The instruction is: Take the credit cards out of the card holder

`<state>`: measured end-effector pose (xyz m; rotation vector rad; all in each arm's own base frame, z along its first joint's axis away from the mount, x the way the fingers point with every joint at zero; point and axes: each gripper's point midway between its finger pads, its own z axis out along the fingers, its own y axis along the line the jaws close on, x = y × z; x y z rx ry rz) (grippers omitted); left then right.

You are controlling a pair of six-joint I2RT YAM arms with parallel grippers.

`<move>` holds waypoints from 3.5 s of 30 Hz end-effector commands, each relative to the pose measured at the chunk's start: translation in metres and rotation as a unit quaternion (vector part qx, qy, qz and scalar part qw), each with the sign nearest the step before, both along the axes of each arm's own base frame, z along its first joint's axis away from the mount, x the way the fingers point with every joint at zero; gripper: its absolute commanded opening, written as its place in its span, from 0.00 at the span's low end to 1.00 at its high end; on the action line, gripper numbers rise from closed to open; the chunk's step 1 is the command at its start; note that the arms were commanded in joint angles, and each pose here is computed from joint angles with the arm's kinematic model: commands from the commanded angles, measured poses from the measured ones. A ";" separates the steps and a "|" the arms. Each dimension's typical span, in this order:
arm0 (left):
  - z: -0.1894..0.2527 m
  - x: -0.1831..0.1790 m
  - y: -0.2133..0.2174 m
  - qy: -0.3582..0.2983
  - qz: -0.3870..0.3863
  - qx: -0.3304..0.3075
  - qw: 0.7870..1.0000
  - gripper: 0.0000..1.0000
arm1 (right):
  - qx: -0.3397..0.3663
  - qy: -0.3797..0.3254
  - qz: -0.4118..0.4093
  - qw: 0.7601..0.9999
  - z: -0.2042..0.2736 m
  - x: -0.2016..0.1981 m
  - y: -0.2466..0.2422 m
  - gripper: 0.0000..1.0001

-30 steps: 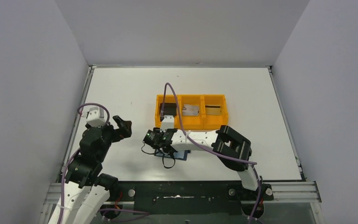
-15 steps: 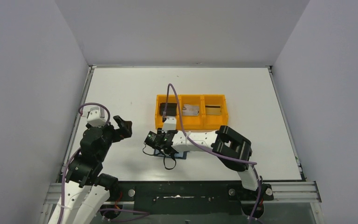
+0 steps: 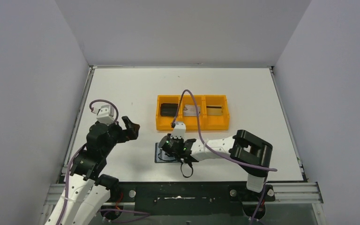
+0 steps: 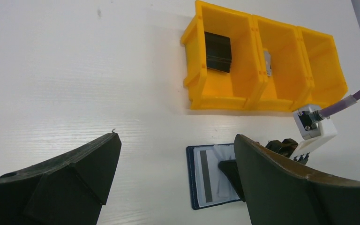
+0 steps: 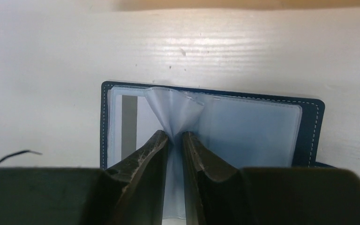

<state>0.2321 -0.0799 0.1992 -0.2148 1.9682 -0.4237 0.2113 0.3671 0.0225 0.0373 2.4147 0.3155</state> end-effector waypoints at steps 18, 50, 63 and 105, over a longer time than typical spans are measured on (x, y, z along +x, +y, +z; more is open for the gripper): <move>-0.008 -0.006 -0.090 0.039 -0.215 -0.119 0.969 0.84 | 0.397 -0.037 0.053 0.915 0.064 0.003 -0.003 0.26; -0.107 -0.038 -0.202 0.171 -0.333 -0.213 0.903 0.64 | 0.357 -0.025 -0.038 0.933 0.039 0.013 -0.048 0.36; -0.106 -0.053 -0.257 0.170 -0.422 -0.214 0.864 0.58 | 0.210 -0.053 -0.154 0.964 0.046 0.002 -0.113 0.46; -0.098 -0.026 -0.112 0.128 -0.158 -0.120 0.972 0.47 | 0.117 0.047 -0.015 0.992 0.008 -0.009 -0.005 0.35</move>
